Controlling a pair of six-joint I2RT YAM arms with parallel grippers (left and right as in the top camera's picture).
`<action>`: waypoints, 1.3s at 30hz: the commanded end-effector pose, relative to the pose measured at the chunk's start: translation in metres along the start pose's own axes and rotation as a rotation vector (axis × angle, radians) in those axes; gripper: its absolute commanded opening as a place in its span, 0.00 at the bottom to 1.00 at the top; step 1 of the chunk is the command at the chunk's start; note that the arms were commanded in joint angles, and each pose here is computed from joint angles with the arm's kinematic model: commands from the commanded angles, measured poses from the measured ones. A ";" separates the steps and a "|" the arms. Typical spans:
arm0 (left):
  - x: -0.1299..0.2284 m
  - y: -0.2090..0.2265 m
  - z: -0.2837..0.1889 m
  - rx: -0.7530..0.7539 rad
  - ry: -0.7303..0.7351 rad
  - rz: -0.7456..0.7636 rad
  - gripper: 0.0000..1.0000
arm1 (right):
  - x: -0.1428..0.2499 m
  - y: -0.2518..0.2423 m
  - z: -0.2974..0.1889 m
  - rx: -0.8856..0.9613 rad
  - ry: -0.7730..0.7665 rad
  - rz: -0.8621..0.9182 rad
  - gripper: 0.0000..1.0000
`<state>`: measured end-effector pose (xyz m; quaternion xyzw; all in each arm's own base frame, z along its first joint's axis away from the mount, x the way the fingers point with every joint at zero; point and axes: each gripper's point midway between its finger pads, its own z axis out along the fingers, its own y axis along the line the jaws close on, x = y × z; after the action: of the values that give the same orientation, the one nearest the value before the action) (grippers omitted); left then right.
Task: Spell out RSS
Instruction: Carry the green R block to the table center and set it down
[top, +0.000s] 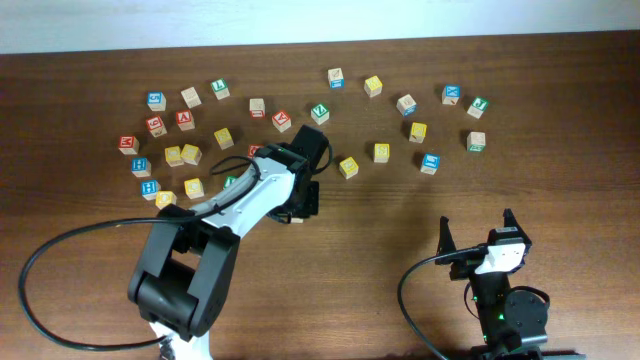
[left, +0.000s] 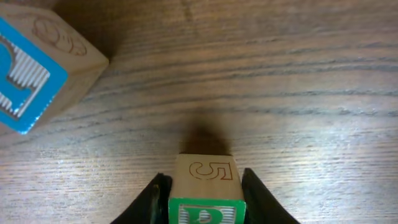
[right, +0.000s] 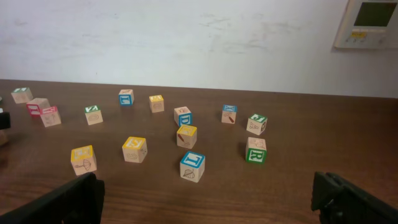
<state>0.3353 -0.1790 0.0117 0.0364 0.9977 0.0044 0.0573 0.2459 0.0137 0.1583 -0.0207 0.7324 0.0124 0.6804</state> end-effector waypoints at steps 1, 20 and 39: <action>0.010 0.005 0.009 -0.033 0.037 0.004 0.31 | 0.003 -0.003 0.000 0.017 0.007 -0.003 0.98; 0.043 0.085 0.001 -0.180 0.246 -0.170 0.24 | 0.003 -0.003 0.000 0.017 0.007 -0.003 0.98; 0.044 0.057 0.003 0.022 0.287 -0.105 0.27 | 0.003 -0.003 0.000 0.017 0.007 -0.003 0.98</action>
<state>0.3034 -0.1183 0.0109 -0.0196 0.9977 -0.0016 -0.0656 0.2459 0.0137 0.1584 -0.0208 0.7323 0.0123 0.6806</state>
